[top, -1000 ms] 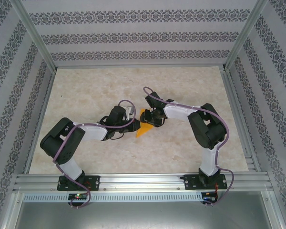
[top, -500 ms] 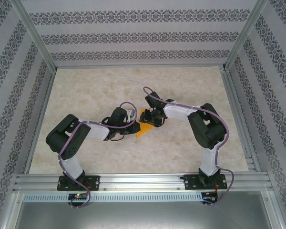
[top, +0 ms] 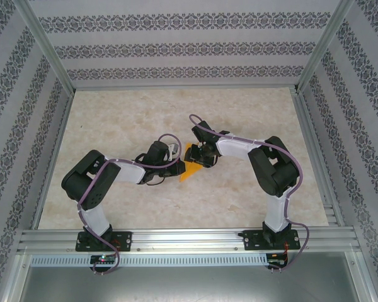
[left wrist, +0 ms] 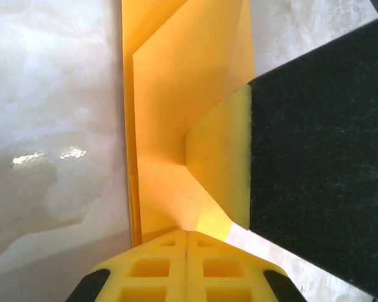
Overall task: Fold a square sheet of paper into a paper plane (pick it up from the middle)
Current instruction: Fourth fold the wing at the center of the table.
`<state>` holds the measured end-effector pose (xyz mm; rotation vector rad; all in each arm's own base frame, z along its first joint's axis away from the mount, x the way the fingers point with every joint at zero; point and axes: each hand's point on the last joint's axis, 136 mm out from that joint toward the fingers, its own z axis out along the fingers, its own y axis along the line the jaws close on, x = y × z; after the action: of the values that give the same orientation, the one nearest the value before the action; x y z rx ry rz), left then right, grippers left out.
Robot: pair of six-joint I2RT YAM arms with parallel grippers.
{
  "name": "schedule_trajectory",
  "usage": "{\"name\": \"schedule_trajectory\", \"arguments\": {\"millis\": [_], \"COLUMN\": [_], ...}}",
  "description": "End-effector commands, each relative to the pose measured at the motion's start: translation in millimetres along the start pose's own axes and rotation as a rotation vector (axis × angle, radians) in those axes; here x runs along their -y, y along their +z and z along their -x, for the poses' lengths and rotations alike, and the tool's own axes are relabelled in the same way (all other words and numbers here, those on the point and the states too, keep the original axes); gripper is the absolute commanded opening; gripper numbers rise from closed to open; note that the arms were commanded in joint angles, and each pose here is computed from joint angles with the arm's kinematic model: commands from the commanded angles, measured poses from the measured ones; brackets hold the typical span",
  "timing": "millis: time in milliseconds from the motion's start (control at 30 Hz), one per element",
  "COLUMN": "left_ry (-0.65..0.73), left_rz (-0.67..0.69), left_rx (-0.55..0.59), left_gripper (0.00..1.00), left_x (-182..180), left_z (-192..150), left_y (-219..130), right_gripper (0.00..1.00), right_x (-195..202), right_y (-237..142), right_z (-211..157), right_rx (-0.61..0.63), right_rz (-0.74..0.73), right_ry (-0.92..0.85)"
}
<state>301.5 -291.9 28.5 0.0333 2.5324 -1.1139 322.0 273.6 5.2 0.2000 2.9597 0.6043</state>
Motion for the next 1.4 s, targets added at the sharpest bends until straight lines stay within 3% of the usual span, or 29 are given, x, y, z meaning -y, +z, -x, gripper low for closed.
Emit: {"name": "schedule_trajectory", "arguments": {"millis": [0,467,867,967,1133,1367], "left_ry": [-0.024,-0.053,-0.068,-0.067,-0.069,-0.077], "left_rz": [0.037,0.097,0.163,0.175,0.185,0.194], "left_rx": [-0.01,-0.058,-0.118,-0.124,-0.135,-0.146], "left_gripper": [0.02,0.01,0.0,0.0,0.0,0.0], "left_x": [-9.8,-23.3,-39.9,-42.0,-44.1,-46.9], "left_z": [0.8,-9.6,-24.4,-25.0,-26.8,-29.1], "left_y": [4.2,7.7,8.8,8.6,9.7,10.4], "right_gripper": [0.53,0.53,0.52,0.45,0.13,0.05], "right_x": [97.4,77.4,-28.0,-38.0,-47.4,-44.4], "right_y": [60.4,47.1,-63.6,-72.0,-56.7,-27.9], "right_z": [-54.6,-47.0,20.6,19.1,7.4,-0.1], "right_rx": [-0.163,-0.151,0.097,0.123,0.076,0.019], "right_rz": [-0.307,-0.236,0.169,0.236,0.33,0.317], "right_ry": [0.036,0.031,-0.073,-0.125,-0.173,-0.19]}}
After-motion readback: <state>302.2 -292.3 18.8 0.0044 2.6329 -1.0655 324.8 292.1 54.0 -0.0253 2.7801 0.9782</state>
